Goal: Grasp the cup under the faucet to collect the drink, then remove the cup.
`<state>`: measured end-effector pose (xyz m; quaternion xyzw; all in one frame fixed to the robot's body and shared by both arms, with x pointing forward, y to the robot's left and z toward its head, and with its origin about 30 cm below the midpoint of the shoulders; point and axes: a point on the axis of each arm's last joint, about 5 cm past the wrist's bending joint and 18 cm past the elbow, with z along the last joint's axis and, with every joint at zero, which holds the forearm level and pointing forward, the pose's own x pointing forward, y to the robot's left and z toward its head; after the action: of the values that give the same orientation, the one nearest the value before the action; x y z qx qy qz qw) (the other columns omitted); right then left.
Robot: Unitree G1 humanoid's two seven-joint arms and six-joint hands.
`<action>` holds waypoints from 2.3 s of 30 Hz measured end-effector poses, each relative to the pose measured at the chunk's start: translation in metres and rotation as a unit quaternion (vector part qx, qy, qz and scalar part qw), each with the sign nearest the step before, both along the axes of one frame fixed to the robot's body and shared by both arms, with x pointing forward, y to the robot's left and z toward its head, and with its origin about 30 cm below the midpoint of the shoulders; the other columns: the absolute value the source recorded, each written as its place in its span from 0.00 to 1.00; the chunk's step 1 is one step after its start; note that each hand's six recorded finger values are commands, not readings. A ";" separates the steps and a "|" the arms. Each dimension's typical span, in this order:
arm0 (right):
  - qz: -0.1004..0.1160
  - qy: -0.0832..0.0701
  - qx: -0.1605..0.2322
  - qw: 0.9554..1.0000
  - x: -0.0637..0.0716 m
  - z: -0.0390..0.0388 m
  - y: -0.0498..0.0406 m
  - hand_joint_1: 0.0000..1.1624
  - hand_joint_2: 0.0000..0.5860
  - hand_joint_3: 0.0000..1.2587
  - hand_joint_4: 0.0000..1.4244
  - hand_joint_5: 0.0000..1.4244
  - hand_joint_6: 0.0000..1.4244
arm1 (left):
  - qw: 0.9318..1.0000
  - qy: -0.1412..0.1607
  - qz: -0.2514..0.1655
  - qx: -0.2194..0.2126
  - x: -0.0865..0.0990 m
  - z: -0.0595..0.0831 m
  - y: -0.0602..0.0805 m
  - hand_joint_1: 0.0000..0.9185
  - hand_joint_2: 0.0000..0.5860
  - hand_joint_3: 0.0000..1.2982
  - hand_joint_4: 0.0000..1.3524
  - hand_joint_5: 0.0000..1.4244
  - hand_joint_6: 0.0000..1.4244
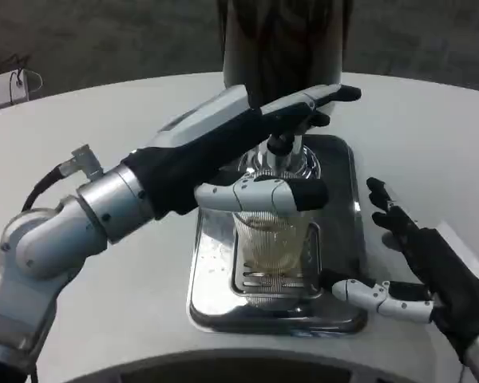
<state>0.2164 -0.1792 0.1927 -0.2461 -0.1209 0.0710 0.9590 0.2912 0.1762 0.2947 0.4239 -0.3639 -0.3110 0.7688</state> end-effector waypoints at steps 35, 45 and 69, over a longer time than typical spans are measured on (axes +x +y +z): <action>0.042 -0.030 0.030 0.998 0.048 -0.0065 0.0233 0.76 0.33 0.00 0.01 0.05 0.06 | 0.999 -0.025 0.012 0.028 -0.001 0.009 0.004 0.00 0.04 0.09 0.04 0.11 0.12; 0.050 -0.030 0.034 0.998 0.054 -0.0061 0.0289 0.75 0.34 0.00 0.01 0.06 0.06 | 0.999 -0.030 0.017 0.020 -0.001 0.011 0.007 0.00 0.05 0.09 0.04 0.11 0.13; 0.052 -0.025 0.041 0.997 0.056 -0.0083 0.0306 0.74 0.35 0.00 0.02 0.06 0.07 | 0.993 -0.034 0.043 -0.107 -0.019 -0.009 0.033 0.00 0.10 0.10 0.05 0.13 0.17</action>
<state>0.2724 -0.1487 0.1844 -0.2013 -0.1603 0.1100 0.9600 0.2720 0.2096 0.2855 0.3651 -0.4025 -0.2228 0.8094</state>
